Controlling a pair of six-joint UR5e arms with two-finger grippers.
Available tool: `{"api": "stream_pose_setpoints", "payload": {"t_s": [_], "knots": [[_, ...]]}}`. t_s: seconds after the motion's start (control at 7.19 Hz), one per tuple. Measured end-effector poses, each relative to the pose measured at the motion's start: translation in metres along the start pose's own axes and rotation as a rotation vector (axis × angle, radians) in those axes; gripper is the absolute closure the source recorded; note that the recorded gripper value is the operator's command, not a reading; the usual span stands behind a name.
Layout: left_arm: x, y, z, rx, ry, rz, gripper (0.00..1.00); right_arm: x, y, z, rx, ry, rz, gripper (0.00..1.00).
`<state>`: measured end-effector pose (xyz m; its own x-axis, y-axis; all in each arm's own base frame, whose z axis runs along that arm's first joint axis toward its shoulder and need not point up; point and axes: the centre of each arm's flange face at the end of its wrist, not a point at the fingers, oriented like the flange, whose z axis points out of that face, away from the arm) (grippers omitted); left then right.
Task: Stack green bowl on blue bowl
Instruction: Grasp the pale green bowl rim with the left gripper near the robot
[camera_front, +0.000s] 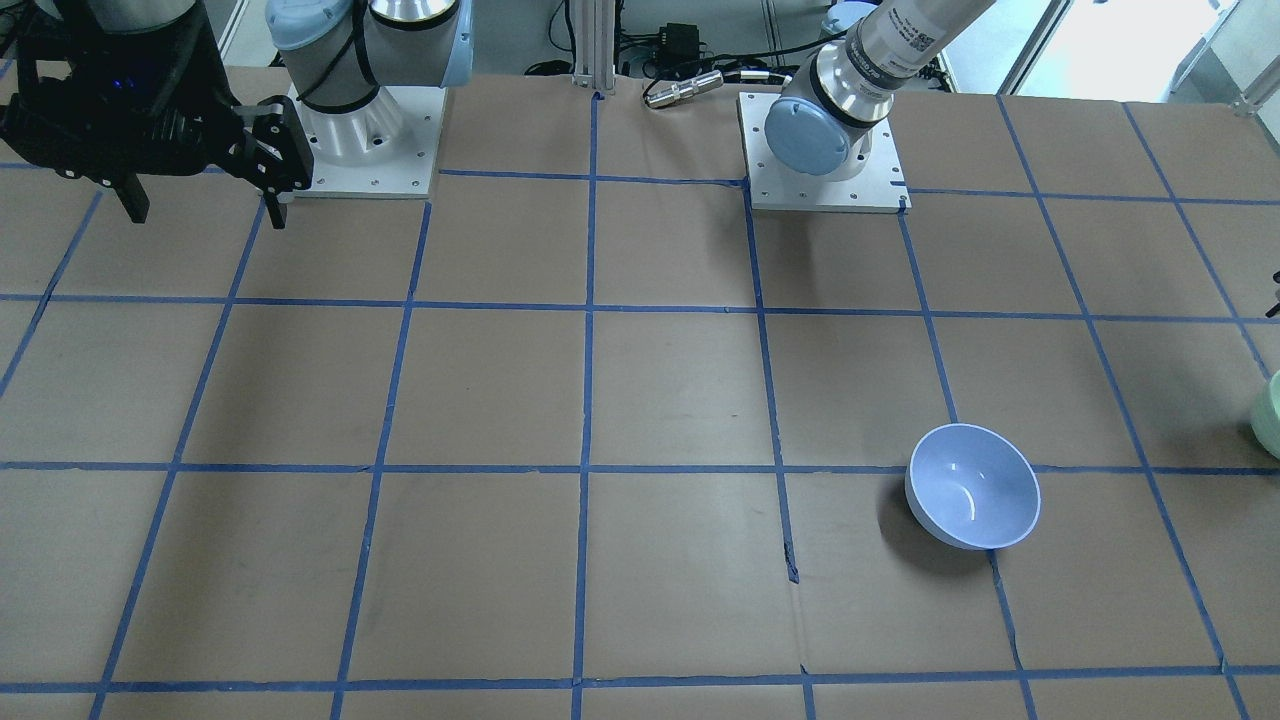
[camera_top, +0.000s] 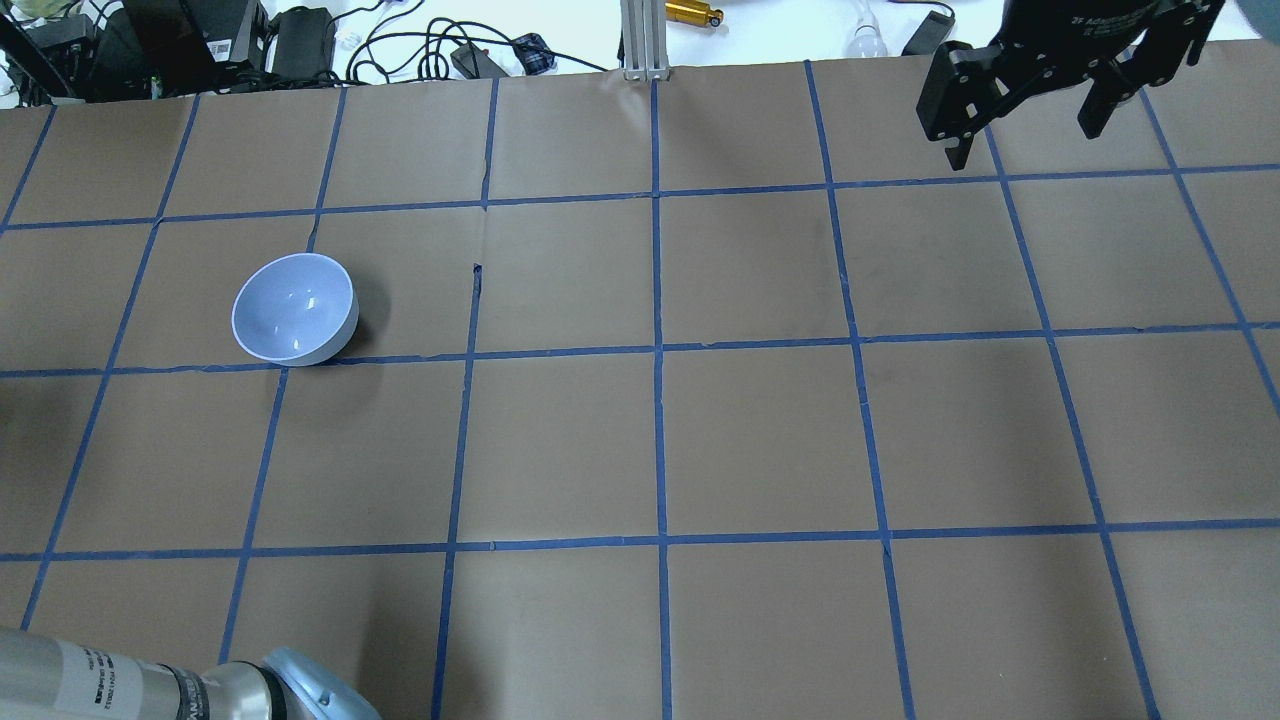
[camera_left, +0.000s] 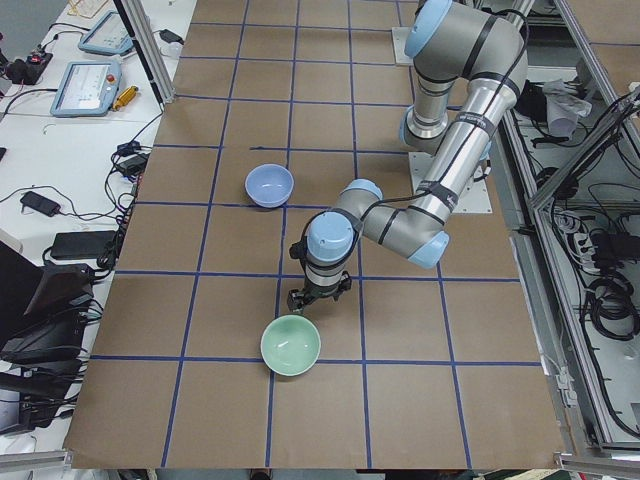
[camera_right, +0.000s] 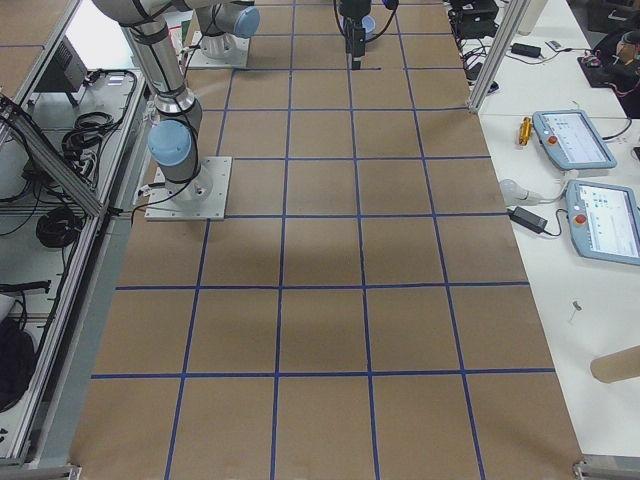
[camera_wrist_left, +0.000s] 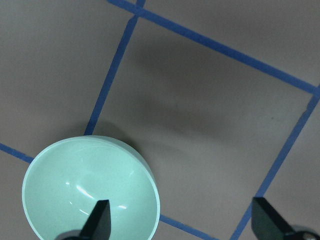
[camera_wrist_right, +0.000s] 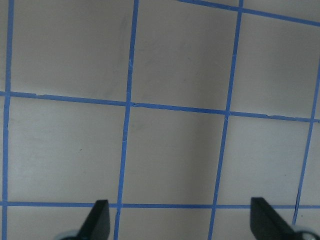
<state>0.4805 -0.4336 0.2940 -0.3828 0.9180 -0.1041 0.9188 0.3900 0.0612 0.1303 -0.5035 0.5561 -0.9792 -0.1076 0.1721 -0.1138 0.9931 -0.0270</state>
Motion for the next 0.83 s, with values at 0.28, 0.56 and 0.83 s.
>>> {"api": "stream_pose_setpoints", "payload": {"t_s": [0.28,0.56,0.83], "knots": [[-0.002,0.017,0.028,0.03,-0.023,0.024,0.0,0.0,0.0,0.0,0.0,0.0,0.0,0.0],[-0.006,0.028,0.051,0.046,-0.027,0.059,0.0,0.0,0.0,0.0,0.0,0.0,0.0,0.0],[-0.01,0.041,0.068,0.05,-0.026,0.071,0.0,0.0,0.0,0.0,0.0,0.0,0.0,0.0]]}}
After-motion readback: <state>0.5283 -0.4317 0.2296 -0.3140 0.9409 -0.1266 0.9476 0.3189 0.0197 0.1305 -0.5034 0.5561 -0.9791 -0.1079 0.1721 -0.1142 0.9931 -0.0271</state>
